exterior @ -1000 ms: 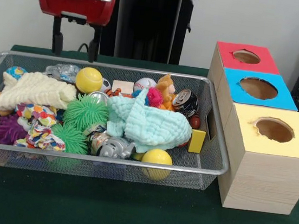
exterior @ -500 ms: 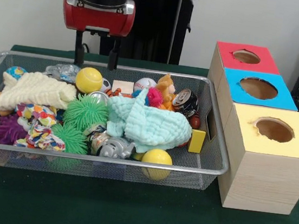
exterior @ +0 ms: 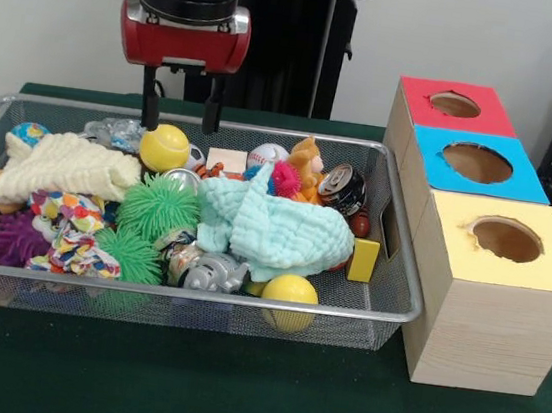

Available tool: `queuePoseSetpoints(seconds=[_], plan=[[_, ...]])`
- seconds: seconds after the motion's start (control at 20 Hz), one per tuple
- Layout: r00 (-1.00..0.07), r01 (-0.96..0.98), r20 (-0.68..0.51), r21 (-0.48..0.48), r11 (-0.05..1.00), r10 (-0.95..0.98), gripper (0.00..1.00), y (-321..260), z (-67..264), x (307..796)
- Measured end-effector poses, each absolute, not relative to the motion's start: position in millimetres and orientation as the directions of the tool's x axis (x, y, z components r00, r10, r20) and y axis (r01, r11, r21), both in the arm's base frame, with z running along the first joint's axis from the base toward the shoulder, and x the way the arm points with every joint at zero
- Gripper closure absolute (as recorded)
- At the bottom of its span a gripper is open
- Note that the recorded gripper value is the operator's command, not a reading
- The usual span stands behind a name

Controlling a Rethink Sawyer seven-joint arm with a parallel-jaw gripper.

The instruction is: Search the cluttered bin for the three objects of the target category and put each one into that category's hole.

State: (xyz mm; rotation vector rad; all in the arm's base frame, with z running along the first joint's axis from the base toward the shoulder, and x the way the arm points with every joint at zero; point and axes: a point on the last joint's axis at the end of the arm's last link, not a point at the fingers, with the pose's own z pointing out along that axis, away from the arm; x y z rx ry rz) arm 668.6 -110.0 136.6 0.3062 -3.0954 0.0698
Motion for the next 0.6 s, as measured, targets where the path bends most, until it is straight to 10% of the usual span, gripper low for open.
queuePoseSetpoints(seconds=[0.6], plan=[[-0.988, -0.154, -0.009, -0.006, 0.988, -0.154, 0.0, -143.3, 144.3, 673.9]])
